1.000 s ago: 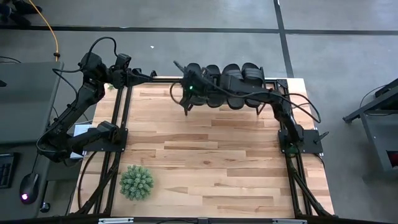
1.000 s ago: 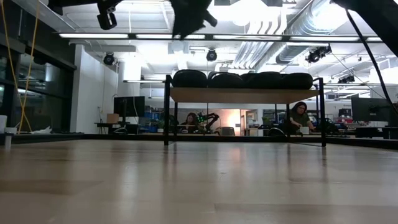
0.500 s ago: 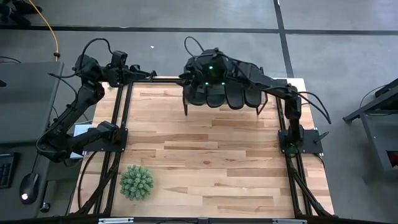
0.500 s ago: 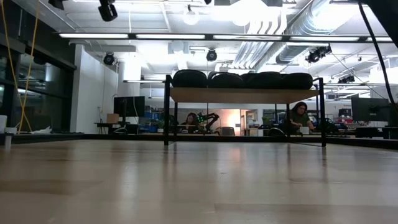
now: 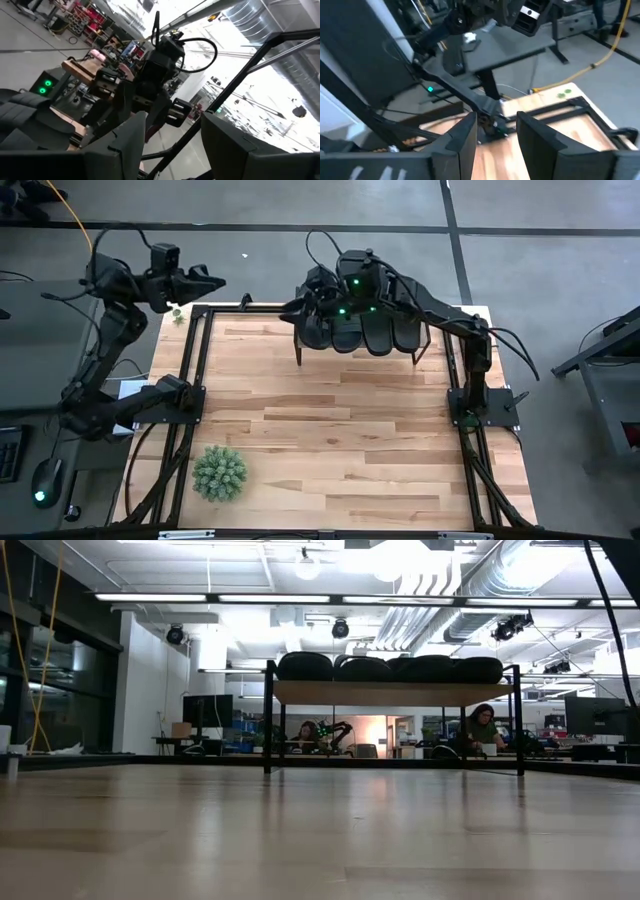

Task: Pick and place slides into the shelf
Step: Return to Home Position

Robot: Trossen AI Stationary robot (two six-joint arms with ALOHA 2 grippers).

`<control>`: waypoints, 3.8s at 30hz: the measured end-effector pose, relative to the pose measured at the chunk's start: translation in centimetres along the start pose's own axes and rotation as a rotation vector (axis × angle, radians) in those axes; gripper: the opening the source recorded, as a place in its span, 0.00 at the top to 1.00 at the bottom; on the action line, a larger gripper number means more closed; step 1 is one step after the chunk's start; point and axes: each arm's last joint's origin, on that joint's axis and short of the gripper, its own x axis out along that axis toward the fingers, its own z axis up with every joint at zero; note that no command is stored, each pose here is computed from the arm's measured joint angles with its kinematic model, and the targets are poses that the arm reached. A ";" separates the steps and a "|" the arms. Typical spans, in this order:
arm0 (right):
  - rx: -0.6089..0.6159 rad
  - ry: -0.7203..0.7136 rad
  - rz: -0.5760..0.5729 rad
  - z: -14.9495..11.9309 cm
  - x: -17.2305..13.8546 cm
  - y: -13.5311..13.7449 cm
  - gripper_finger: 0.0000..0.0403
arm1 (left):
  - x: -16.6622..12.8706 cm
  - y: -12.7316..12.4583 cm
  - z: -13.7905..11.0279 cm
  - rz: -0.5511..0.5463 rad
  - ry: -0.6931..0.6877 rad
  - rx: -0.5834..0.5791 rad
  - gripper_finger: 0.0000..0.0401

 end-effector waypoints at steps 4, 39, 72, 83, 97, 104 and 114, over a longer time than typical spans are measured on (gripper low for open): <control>0.030 -0.027 0.022 0.3 0.0 0.1 0.68 | 0.5 -1.6 0.2 0.005 0.011 0.005 0.56; -0.041 -0.113 0.234 2.7 -10.7 8.4 0.68 | 12.5 -5.0 -9.0 0.068 0.121 -0.011 0.56; -0.106 -0.327 -0.049 3.0 -12.2 12.1 0.68 | 6.9 -11.4 -2.2 0.079 0.170 0.537 0.56; -0.114 -0.275 -0.044 2.6 -12.5 11.9 0.68 | 7.1 -11.3 -1.9 0.143 0.111 0.466 0.56; -0.082 -0.283 -0.037 3.1 -21.0 11.4 0.68 | 6.1 -11.5 -1.7 0.158 0.106 0.620 0.56; -0.149 -0.359 -0.046 3.3 -26.1 11.5 0.68 | 4.8 -11.1 -2.5 0.145 0.125 0.653 0.56; -0.126 -0.330 -0.114 2.5 -29.5 10.5 0.68 | 0.9 -9.6 -4.8 0.130 0.075 0.594 0.56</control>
